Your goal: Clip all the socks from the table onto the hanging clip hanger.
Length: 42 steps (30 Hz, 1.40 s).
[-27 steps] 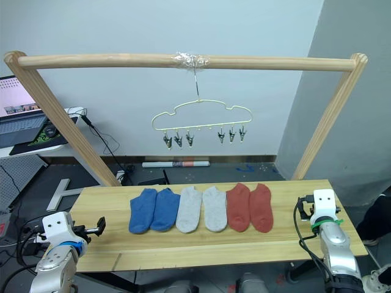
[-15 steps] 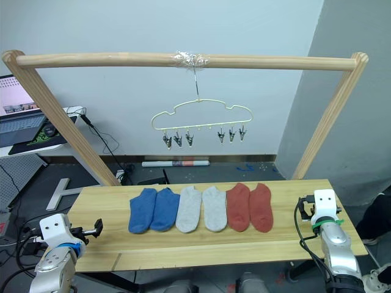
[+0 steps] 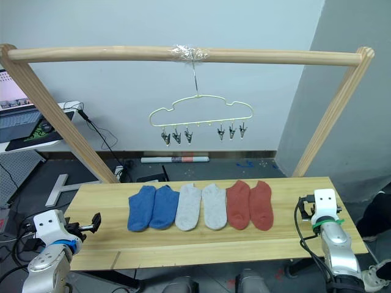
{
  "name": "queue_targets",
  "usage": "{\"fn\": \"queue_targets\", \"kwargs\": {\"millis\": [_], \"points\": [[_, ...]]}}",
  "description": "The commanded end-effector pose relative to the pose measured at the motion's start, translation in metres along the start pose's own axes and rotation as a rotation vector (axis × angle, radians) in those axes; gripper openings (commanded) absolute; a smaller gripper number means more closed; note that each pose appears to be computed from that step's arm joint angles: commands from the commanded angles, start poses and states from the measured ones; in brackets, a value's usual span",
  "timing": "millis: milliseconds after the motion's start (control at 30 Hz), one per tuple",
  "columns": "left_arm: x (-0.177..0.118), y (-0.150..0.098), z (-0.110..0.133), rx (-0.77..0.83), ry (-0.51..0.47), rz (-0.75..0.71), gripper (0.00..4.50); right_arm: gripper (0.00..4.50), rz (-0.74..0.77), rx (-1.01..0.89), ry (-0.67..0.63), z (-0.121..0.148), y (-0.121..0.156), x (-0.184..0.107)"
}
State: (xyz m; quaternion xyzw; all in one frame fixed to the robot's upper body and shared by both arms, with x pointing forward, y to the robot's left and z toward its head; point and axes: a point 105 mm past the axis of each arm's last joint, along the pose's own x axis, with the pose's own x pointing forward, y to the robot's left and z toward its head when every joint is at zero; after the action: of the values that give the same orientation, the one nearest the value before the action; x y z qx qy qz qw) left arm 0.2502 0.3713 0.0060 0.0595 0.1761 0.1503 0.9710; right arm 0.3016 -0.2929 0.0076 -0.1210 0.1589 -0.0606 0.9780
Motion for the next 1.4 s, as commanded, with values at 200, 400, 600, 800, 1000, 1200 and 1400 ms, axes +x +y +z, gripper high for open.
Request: {"fn": "queue_targets", "kwargs": {"millis": [200,400,600,800,1000,1200,1400], "points": [[-0.025,-0.022,0.061,0.077,-0.214,-0.137,4.49,4.50,0.162,-0.083,-0.208,0.061,0.034,-0.007],[-0.032,-0.073,0.097,0.058,-0.342,-0.341,4.49,4.50,0.388,-0.111,-0.286,0.091,0.073,-0.012],[-0.041,-0.145,0.153,0.041,-0.513,-0.544,4.10,4.50,0.618,-0.108,-0.428,0.142,0.109,-0.026],[-0.029,-0.176,0.177,0.020,-0.542,-0.561,2.70,4.50,0.827,-0.098,-0.523,0.172,0.141,-0.048],[-0.016,-0.186,0.189,-0.013,-0.567,-0.507,2.70,4.50,0.992,-0.057,-0.604,0.200,0.162,-0.071],[0.002,-0.191,0.196,-0.007,-0.595,-0.397,2.70,4.50,1.090,-0.089,-0.674,0.222,0.184,-0.085],[0.017,-0.199,0.195,-0.012,-0.596,-0.364,2.70,4.50,1.128,-0.098,-0.679,0.223,0.191,-0.090]]}}
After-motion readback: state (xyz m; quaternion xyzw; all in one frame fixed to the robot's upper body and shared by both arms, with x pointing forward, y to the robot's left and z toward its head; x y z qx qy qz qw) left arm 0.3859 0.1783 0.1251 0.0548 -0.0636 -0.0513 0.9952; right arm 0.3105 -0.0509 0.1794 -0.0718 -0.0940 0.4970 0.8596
